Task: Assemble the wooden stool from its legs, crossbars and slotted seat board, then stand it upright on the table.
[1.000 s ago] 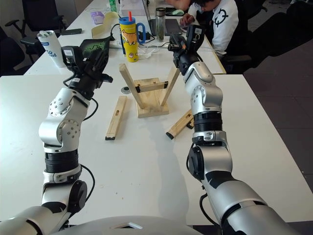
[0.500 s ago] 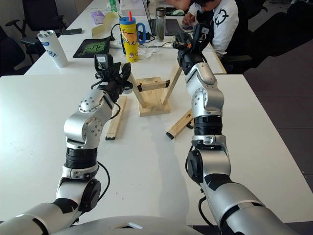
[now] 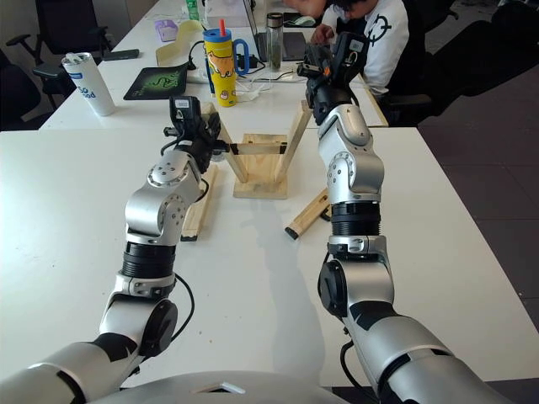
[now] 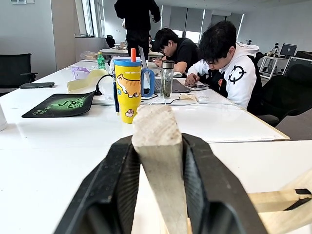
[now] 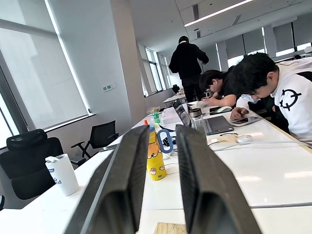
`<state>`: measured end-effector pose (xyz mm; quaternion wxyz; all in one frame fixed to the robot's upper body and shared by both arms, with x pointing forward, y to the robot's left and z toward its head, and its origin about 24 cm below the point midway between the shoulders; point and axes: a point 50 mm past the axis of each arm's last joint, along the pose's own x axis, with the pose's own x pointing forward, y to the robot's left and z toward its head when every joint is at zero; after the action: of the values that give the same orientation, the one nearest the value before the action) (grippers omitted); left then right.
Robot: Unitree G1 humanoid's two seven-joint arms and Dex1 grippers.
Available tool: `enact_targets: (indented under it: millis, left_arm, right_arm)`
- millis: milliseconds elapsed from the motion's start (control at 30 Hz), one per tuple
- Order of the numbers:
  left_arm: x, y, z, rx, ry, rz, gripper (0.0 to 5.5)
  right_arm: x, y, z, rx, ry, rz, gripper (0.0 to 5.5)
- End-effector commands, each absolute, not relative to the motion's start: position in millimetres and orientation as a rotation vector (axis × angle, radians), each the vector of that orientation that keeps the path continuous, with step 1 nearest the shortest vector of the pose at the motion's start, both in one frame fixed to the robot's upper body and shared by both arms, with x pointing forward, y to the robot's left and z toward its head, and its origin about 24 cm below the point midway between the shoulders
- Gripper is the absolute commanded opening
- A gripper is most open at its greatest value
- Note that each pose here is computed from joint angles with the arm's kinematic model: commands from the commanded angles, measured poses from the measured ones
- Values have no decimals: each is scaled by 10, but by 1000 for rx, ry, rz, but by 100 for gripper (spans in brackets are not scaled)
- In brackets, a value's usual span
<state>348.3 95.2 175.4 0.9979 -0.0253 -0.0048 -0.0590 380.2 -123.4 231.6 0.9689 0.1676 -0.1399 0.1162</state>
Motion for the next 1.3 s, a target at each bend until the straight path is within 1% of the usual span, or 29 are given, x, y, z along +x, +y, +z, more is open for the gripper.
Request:
enact_targets:
  millis: [33, 167, 233, 300, 333, 367, 400, 433, 467, 500, 533, 600, 633, 667, 700, 733, 767, 800, 833, 867, 900, 933, 967, 1033, 1100, 1133, 1200, 1267, 1300]
  left_arm:
    - [3519, 971, 1843, -11, -47, -104, 115]
    - [3525, 966, 1840, 6, -51, -104, 115]
    - [3530, 969, 1823, 12, -46, -102, 115]
    - [3527, 972, 1789, 14, -35, -100, 115]
    - [3524, 973, 1770, 17, -28, -99, 115]
    - [3521, 980, 1753, 20, -23, -96, 115]
    - [3517, 987, 1738, 21, -18, -93, 115]
    - [3518, 995, 1723, 22, -12, -90, 115]
    - [3518, 1000, 1711, 23, -8, -88, 115]
    - [3519, 1003, 1701, 24, -3, -88, 115]
    - [3520, 1009, 1693, 24, 1, -88, 115]
    - [3527, 1025, 1678, 26, 10, -89, 115]
    - [3530, 1030, 1675, 28, 12, -90, 115]
    - [3530, 1044, 1672, 30, 14, -90, 115]
    - [3528, 1062, 1670, 31, 15, -89, 115]
    - [3527, 1082, 1670, 31, 14, -84, 115]
    - [3529, 1097, 1670, 30, 15, -81, 115]
    - [3527, 1107, 1669, 31, 15, -79, 115]
    - [3526, 1112, 1669, 31, 15, -79, 115]
    - [3521, 1111, 1667, 32, 16, -82, 115]
    - [3512, 1114, 1665, 34, 17, -82, 115]
    - [3506, 1116, 1662, 32, 18, -81, 115]
    - [3503, 1113, 1658, 32, 20, -80, 115]
    - [3497, 1106, 1639, 28, 26, -85, 115]
    - [3489, 1107, 1630, 23, 28, -82, 115]
    - [3488, 1103, 1629, 21, 28, -80, 115]
    - [3483, 1109, 1623, 18, 28, -74, 115]
    - [3475, 1119, 1602, 15, 32, -68, 115]
    - [3471, 1123, 1593, 15, 34, -64, 115]
  right_arm:
    - [3820, -1269, 2368, 332, -299, 213, 102]
    - [3879, -1346, 2436, 307, -296, 163, 102]
    - [3963, -1393, 2440, 275, -234, 106, 102]
    - [4046, -1399, 2484, 312, -194, 88, 102]
    - [4081, -1386, 2550, 352, -192, 95, 102]
    - [4107, -1380, 2710, 383, -228, 108, 102]
    - [4108, -1411, 2946, 426, -297, 121, 102]
    - [4088, -1495, 3221, 491, -383, 129, 102]
    - [4037, -1674, 3512, 590, -480, 116, 102]
    - [3972, -1902, 3734, 700, -566, 85, 102]
    - [3904, -2138, 3877, 788, -637, 40, 102]
    - [3801, -2474, 3966, 858, -732, -36, 102]
    - [3800, -2529, 3938, 861, -740, -52, 102]
    - [3853, -2458, 3844, 824, -721, -40, 102]
    - [3962, -2299, 3651, 794, -648, -17, 102]
    - [4097, -2040, 3346, 771, -527, 33, 102]
    - [4198, -1727, 2963, 713, -380, 91, 102]
    - [4250, -1333, 2404, 648, -149, 172, 102]
    - [4205, -1043, 1928, 591, 47, 229, 102]
    - [4092, -820, 1457, 529, 242, 281, 102]
    - [3959, -704, 1067, 492, 426, 304, 102]
    - [3831, -684, 767, 492, 553, 295, 102]
    - [3718, -671, 587, 449, 634, 319, 102]
    - [3610, -625, 529, 386, 681, 387, 102]
    - [3692, -640, 698, 346, 595, 373, 102]
    - [3774, -675, 855, 345, 506, 348, 102]
    - [3925, -762, 1330, 447, 266, 314, 102]
    - [3987, -901, 1828, 544, 32, 300, 102]
    - [3997, -979, 2026, 571, -57, 292, 102]
